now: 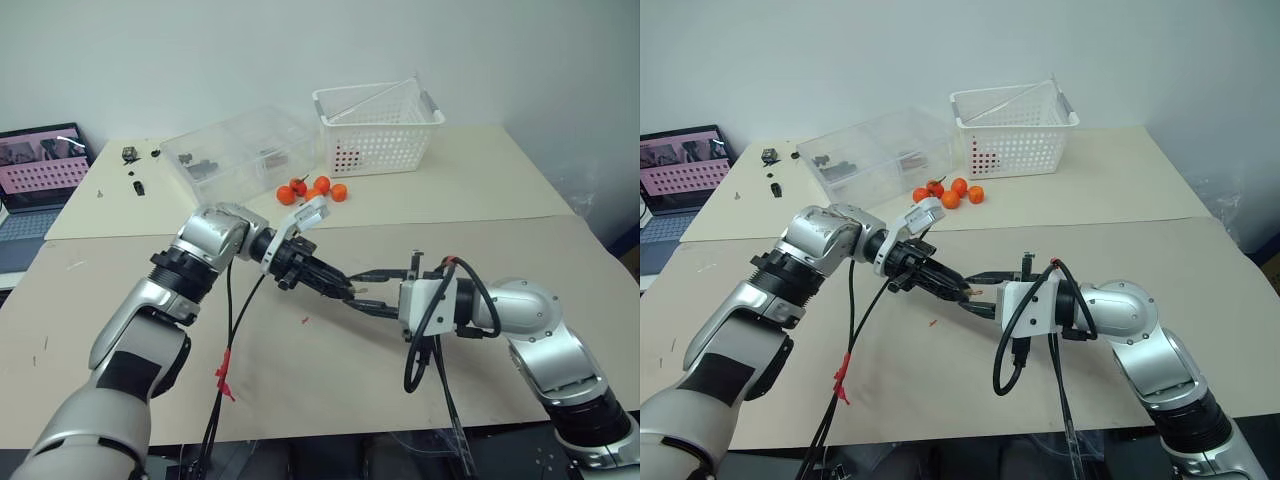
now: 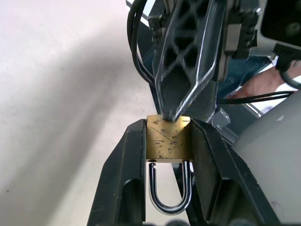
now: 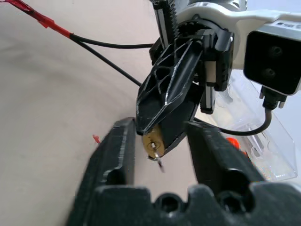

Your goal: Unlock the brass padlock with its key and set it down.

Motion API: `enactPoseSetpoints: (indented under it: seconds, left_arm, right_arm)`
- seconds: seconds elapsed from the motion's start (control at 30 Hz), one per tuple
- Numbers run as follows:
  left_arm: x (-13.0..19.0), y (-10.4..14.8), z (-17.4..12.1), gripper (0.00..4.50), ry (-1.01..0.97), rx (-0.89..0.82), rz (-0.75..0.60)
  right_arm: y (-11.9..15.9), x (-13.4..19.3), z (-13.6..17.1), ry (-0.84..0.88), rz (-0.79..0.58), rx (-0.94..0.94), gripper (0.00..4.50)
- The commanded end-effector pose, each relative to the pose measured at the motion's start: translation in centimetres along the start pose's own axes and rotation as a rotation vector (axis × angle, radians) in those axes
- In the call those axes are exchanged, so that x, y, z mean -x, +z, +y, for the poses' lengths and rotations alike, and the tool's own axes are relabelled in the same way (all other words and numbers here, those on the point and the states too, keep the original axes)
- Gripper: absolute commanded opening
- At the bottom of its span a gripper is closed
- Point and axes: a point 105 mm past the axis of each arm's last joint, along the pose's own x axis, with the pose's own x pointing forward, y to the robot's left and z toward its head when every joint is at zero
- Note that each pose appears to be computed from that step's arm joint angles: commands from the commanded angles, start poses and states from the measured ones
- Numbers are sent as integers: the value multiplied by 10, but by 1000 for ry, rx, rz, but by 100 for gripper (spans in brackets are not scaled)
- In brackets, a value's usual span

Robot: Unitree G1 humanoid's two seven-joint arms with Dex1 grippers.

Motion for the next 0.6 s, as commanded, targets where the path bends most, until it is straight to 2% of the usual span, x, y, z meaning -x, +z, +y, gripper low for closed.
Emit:
enactPoseSetpoints:
  seconds: [0.03,0.6]
  left_arm:
    - [2,11,-6,84,-3,-56,3]
    - [3,13,-6,84,-3,-57,-5]
  right_arm:
    - [9,4,-11,-46,-21,34,307]
    - [5,13,-6,-45,6,44,307]
